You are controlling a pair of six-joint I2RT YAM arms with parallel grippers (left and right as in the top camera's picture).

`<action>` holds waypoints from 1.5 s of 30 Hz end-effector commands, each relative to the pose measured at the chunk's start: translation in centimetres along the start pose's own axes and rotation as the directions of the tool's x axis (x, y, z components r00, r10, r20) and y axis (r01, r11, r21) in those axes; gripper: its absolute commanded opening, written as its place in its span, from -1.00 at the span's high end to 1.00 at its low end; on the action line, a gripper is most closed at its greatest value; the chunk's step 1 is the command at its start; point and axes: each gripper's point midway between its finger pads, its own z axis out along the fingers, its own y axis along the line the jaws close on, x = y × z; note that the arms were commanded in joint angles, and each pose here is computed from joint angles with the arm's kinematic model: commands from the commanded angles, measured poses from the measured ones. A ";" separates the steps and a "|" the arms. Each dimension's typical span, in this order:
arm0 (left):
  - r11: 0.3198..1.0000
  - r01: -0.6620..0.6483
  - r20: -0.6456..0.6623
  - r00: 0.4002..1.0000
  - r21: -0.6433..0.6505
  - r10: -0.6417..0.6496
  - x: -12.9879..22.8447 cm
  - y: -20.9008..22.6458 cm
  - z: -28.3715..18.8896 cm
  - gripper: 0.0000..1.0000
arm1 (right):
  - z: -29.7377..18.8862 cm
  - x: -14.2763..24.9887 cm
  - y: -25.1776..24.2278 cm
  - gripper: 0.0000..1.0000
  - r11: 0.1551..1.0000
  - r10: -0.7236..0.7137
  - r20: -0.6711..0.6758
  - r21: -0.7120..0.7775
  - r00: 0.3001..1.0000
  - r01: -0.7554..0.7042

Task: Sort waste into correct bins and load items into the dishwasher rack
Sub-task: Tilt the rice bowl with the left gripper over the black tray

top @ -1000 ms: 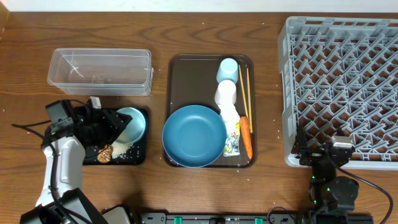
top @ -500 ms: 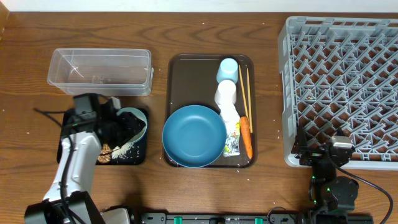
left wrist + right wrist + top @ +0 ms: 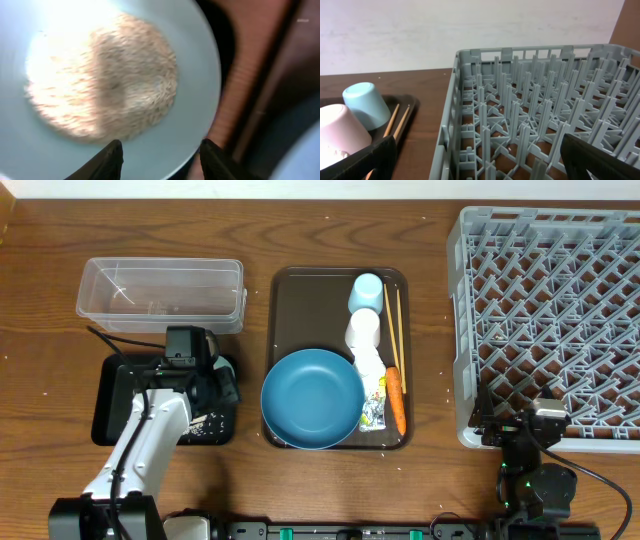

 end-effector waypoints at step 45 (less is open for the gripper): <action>0.988 -0.043 -0.007 0.999 -0.151 0.043 -0.5 2.5 0.7 0.88 | 0.0 0.0 -0.3 -0.98 1.000 -0.001 0.001 0.014 1.000 0.001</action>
